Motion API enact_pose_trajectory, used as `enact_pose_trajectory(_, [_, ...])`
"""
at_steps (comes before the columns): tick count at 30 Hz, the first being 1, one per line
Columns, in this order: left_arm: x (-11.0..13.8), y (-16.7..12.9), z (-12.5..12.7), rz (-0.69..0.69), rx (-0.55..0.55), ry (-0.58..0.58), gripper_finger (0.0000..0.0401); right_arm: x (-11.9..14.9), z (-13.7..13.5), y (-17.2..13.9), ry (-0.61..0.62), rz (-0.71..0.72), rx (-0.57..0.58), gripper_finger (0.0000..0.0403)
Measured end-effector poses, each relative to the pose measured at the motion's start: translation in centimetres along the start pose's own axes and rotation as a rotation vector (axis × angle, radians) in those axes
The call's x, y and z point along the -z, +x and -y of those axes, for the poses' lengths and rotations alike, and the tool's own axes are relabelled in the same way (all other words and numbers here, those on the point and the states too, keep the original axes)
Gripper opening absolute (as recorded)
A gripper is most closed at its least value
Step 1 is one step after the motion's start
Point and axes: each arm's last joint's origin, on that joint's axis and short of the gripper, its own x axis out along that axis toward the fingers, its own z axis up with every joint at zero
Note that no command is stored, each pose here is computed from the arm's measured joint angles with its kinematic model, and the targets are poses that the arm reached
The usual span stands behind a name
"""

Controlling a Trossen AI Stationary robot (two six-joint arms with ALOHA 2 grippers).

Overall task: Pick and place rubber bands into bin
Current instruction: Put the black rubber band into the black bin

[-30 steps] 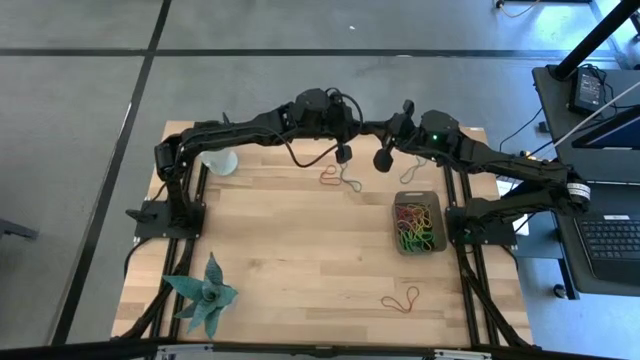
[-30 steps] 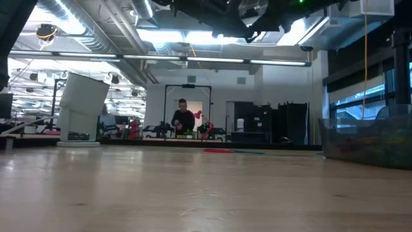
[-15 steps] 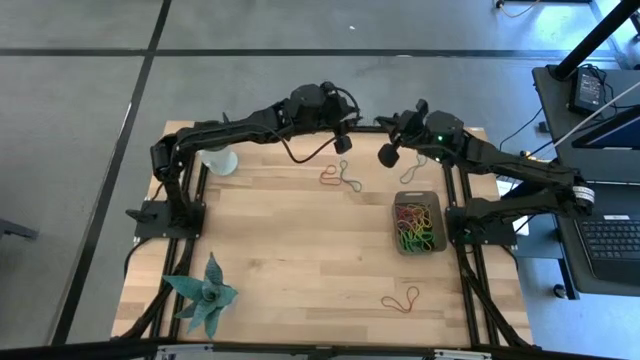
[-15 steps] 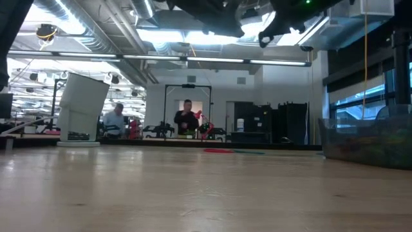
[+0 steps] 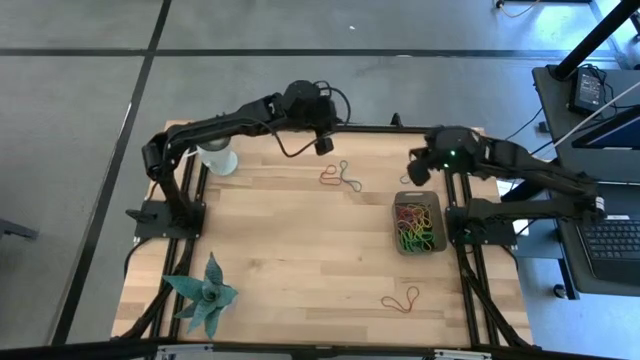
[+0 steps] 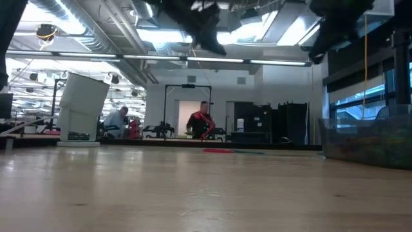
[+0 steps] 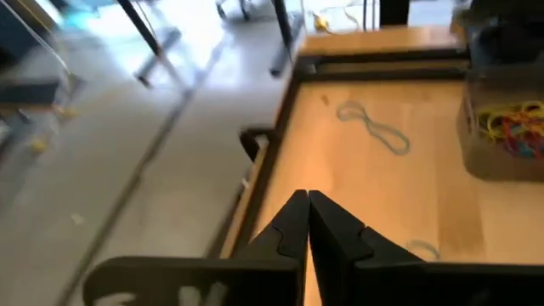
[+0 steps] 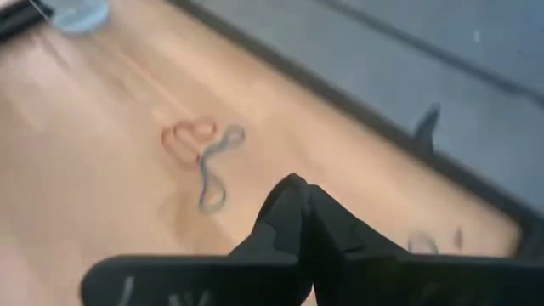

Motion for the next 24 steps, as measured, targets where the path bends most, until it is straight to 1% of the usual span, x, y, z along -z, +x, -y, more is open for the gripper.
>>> enact_pose_trajectory(3, [1.9,0.8,-0.8,-0.044,0.032,-0.052,0.0004,0.3,0.1,-1.5,0.049,-0.102,0.021,0.0002])
enact_pose_trajectory(7, [3.9,1.5,-1.7,-0.079,0.06,-0.081,0.0001,0.3,-0.1,-3.2,0.115,-0.211,0.051,0.0002])
enact_pose_trajectory(11, [5.8,2.1,-2.3,-0.1,0.108,-0.105,0.0001,0.5,-0.7,-3.9,0.17,-0.333,0.092,0.0001])
enact_pose_trajectory(15, [7.4,2.4,-2.9,-0.126,0.12,-0.117,0.0001,1.2,-1.9,-3.2,0.218,-0.482,0.091,0.0001])
enact_pose_trajectory(17, [8.2,2.5,-3.3,-0.139,0.136,-0.132,0.0002,1.8,-2.5,-2.5,0.226,-0.564,0.11,0.0001])
enact_pose_trajectory(21, [8.8,2.5,-4.2,-0.123,0.16,-0.134,0.0003,3.3,-3.7,-0.8,0.216,-0.684,0.126,0.0001])
enact_pose_trajectory(24, [9.0,2.4,-4.7,-0.118,0.165,-0.127,0.0003,4.9,-4.4,0.9,0.236,-0.753,0.123,0.0001])
